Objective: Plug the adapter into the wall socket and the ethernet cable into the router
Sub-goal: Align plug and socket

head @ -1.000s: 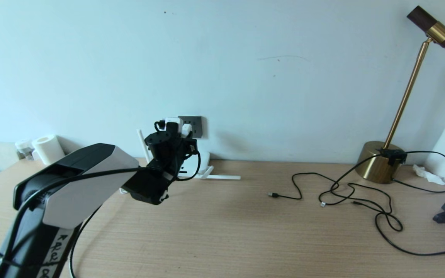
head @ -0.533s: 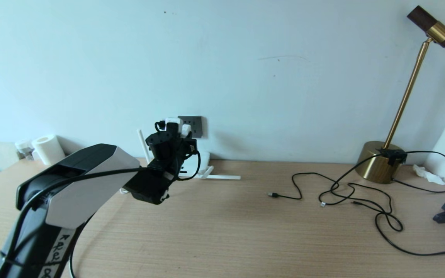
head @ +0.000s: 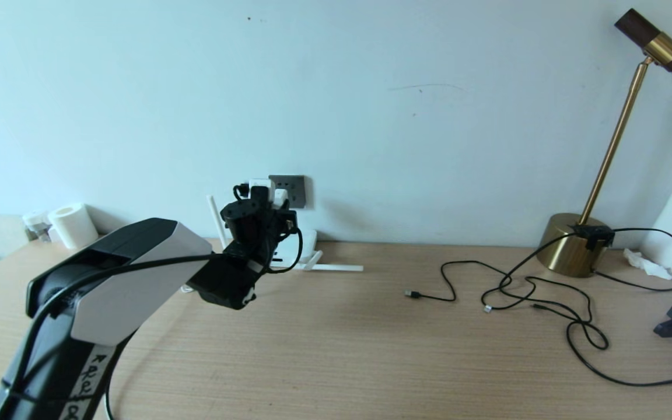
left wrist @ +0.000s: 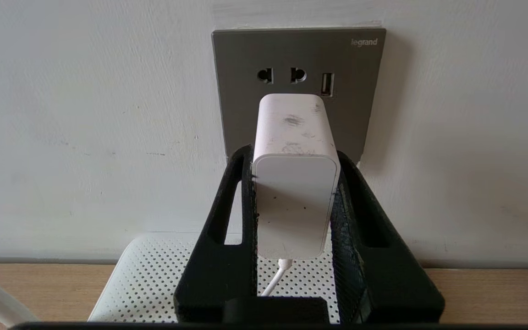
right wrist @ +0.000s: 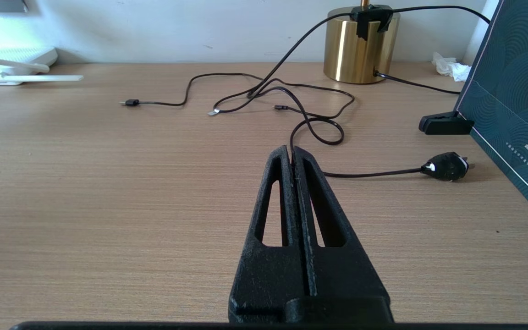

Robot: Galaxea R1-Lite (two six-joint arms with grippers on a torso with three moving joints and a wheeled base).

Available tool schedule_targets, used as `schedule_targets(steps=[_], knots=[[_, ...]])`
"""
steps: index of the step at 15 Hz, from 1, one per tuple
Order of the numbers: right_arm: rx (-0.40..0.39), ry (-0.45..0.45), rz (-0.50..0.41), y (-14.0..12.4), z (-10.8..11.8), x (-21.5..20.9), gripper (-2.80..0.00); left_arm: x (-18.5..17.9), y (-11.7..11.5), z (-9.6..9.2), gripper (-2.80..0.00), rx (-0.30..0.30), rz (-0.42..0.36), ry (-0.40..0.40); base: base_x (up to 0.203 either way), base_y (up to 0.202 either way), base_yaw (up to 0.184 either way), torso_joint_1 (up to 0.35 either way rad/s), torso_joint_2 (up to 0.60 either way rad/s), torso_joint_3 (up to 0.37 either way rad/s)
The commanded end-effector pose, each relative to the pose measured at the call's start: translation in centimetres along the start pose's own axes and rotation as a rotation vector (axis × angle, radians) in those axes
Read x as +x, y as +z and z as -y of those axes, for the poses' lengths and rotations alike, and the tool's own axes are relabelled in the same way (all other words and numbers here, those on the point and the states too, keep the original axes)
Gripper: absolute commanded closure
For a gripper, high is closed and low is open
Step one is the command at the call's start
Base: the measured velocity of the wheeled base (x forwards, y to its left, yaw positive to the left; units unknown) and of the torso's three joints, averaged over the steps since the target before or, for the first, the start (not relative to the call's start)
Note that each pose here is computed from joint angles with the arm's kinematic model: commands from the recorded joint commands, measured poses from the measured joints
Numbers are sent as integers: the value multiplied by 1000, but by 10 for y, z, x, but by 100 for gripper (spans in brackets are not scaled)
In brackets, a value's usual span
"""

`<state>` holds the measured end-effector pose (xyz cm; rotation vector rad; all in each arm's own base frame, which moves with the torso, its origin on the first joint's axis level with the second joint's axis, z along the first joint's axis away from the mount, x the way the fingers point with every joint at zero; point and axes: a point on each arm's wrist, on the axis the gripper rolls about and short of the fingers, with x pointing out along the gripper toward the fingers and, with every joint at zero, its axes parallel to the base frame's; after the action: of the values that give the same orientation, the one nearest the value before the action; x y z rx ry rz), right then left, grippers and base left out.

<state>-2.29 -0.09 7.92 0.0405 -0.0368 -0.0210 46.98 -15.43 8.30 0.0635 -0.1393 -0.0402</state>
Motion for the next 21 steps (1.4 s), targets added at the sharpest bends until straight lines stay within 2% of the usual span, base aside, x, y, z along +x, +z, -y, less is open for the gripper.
schedule_targets(steps=[1, 21], knots=[[0, 0, -10, -3, 0, 1, 0, 0, 1, 0, 0, -1, 6, 5, 0, 0, 0, 0, 0, 0], [0, 0, -10, -3, 0, 1, 0, 0, 5, -1, 0, -9, 16, 14, 0, 0, 0, 0, 0, 0]])
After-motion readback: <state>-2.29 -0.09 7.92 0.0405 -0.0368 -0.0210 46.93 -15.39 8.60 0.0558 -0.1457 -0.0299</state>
